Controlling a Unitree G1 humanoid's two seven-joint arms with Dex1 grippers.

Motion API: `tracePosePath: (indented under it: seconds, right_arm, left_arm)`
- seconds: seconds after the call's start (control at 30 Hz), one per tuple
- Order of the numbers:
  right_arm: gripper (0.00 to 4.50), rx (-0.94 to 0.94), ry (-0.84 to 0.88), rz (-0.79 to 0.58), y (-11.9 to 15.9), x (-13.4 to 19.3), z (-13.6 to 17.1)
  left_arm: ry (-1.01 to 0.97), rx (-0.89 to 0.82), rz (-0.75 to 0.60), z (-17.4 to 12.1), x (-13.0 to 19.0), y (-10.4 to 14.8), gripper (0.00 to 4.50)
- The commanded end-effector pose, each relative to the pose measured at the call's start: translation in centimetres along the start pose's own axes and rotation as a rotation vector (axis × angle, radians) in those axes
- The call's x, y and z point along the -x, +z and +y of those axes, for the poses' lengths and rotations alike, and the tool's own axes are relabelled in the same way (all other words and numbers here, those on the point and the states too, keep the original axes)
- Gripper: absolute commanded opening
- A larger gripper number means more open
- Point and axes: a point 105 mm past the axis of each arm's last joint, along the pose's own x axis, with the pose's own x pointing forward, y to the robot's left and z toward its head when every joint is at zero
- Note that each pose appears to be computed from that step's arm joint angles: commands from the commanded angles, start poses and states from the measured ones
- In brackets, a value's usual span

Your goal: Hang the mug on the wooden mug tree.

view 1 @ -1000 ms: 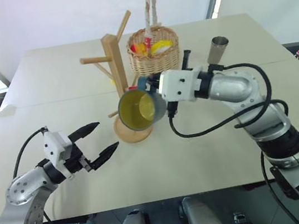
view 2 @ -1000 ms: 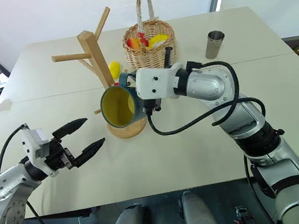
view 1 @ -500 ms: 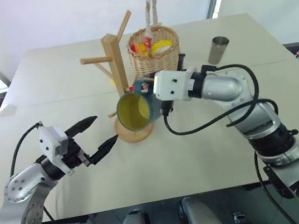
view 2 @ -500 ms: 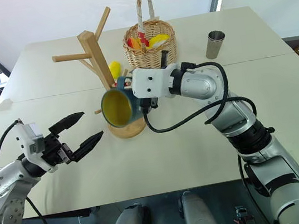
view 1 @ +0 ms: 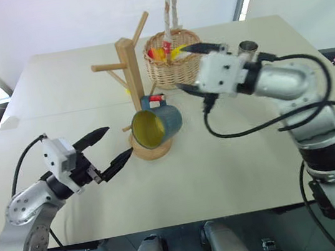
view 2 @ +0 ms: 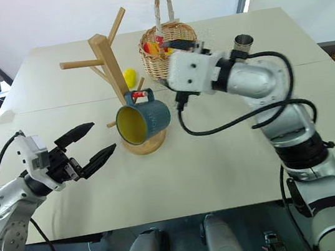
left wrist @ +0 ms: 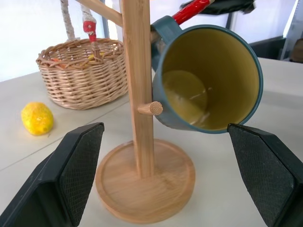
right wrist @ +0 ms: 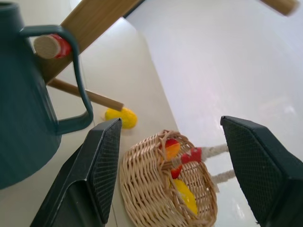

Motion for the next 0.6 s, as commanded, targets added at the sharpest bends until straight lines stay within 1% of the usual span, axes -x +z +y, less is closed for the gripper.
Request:
tracePosePath:
  seconds: [0.03,0.1,0.17,0.23,0.3,0.43,0.6]
  right_arm:
    - [3.43,-0.266,-0.088,-0.005,-2.4,2.6,0.2]
    - [3.43,-0.394,-0.129,0.013,-4.3,3.4,1.4]
    - [3.43,-0.564,-0.204,0.018,-6.3,4.1,2.6]
    - [3.43,-0.689,-0.315,0.085,-9.6,4.9,4.4]
    - [3.43,-0.734,-0.381,0.142,-11.7,5.6,5.9]
    - [3.43,-0.782,-0.434,0.179,-13.7,6.0,7.5]
    - [3.43,-0.792,-0.445,0.189,-14.4,5.7,8.3]
  left_arm:
    - [0.186,0.039,0.002,2.9,0.9,-1.1,4.50]
    - [0.275,0.047,0.020,4.0,1.6,-2.2,4.50]
    - [0.383,0.045,0.050,5.2,2.4,-3.6,4.50]
    - [0.513,0.070,0.110,6.4,4.1,-6.1,4.50]
    - [0.609,0.067,0.155,6.9,5.5,-7.7,4.50]
    - [0.724,0.084,0.171,7.4,6.9,-8.8,4.50]
    - [0.747,0.077,0.150,7.2,7.1,-8.6,4.50]
